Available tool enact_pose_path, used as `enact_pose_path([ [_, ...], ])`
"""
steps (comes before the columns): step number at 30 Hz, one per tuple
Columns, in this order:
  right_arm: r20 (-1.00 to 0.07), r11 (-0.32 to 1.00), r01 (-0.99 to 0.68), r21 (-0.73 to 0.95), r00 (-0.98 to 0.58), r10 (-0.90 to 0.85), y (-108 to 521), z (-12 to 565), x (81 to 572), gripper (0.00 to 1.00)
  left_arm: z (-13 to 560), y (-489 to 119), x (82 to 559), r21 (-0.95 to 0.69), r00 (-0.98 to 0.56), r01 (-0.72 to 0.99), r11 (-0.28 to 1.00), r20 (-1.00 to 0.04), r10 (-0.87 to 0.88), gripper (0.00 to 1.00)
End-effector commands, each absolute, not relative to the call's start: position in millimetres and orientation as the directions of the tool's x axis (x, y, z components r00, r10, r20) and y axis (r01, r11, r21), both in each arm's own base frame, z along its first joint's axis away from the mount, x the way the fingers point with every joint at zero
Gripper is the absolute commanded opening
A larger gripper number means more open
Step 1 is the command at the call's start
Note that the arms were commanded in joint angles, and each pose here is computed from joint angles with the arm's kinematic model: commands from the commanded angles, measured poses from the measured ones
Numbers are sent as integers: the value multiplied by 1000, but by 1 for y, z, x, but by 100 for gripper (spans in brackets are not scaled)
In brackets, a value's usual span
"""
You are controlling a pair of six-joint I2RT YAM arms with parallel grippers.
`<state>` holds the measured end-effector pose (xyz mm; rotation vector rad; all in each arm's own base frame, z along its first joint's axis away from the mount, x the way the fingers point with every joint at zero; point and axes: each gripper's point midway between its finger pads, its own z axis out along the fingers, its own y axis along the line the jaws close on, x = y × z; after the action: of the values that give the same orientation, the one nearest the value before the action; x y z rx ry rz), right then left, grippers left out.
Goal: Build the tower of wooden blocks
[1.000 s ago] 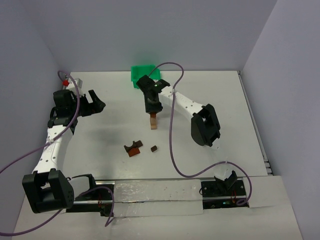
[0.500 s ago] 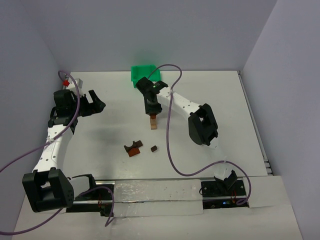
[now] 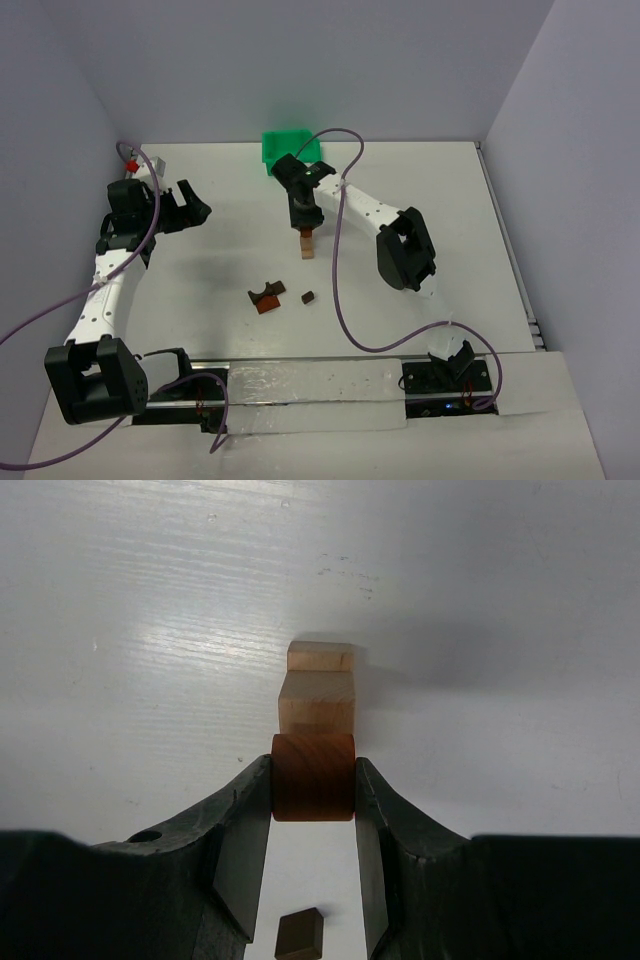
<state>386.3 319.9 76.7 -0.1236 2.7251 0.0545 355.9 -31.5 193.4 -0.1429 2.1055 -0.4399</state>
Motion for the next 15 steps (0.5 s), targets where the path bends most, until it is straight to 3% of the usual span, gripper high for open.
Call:
enact_pose_path([
  [1,-431,997,-75,23,-900,-58,324,82,393,30,217,-29,368,-351,-480,96,931,-836,-266,99],
  [11,-423,997,-73,20,-904,-58,324,78,393,35,217,-30,368,-354,-481,101,930,-835,-266,99],
  [15,-418,997,-77,23,-906,-60,325,76,393,41,217,-30,367,-352,-483,101,931,-835,-264,99],
])
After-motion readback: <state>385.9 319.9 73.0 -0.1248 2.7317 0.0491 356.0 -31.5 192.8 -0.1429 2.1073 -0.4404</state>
